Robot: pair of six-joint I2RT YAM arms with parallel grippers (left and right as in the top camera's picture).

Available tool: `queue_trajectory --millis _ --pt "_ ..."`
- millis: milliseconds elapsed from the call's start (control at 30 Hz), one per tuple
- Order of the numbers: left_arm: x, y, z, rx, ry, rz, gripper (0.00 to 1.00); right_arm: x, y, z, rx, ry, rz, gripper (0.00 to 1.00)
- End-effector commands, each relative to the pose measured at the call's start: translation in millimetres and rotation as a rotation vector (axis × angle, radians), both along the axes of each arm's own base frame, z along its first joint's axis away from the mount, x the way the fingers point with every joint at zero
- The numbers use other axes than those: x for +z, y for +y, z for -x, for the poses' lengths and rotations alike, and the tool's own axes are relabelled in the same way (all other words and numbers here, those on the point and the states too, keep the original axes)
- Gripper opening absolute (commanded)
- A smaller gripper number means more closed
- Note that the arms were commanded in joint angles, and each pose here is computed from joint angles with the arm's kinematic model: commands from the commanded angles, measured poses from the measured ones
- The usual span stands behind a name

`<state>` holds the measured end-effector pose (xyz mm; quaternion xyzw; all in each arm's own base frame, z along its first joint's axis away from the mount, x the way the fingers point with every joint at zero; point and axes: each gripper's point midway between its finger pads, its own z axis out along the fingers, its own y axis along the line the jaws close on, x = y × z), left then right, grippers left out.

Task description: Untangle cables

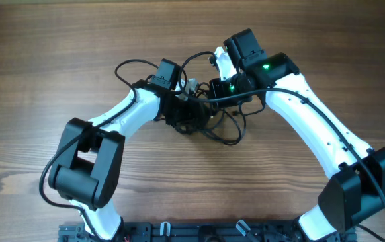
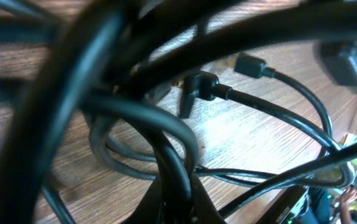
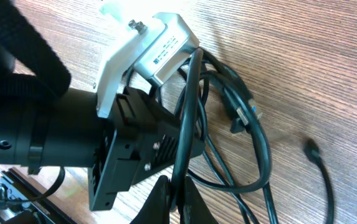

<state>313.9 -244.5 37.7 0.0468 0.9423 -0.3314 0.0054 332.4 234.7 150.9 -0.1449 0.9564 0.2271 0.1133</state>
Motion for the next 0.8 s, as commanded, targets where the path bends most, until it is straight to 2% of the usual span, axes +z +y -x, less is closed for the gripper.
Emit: queue_trajectory --millis 0,67,167,333,433,467,500,600,700,767 --pt "-8 -1 0 0.044 0.04 0.0 0.04 7 1 -4 -0.007 -0.034 -0.008 0.04" --pt "10 -11 -3 0.031 0.05 0.117 0.04 9 2 -8 -0.007 -0.049 -0.016 0.04" --pt "36 -4 -11 0.049 0.033 0.183 0.04 9 3 -10 -0.008 -0.058 -0.021 0.05" --pt "134 17 -18 0.054 -0.177 0.329 0.04 12 7 -11 -0.007 -0.062 -0.043 0.06" --pt "173 22 -9 0.048 -0.276 0.358 0.04 20 19 -12 0.025 -0.071 -0.113 0.14" --pt "183 22 -5 0.041 -0.297 0.372 0.04 23 24 -13 0.035 -0.08 -0.139 0.19" --pt "192 22 -2 0.035 -0.314 0.387 0.04 28 29 -14 0.049 -0.089 -0.174 0.29" --pt "207 22 7 0.003 -0.304 0.464 0.04 37 40 -16 0.081 -0.107 -0.237 0.41" --pt "217 35 3 0.05 -0.25 0.529 0.04 40 39 -17 0.097 -0.112 -0.257 0.45" --pt "224 47 -1 0.075 -0.234 0.572 0.04 45 37 -16 0.133 -0.114 -0.299 0.44"
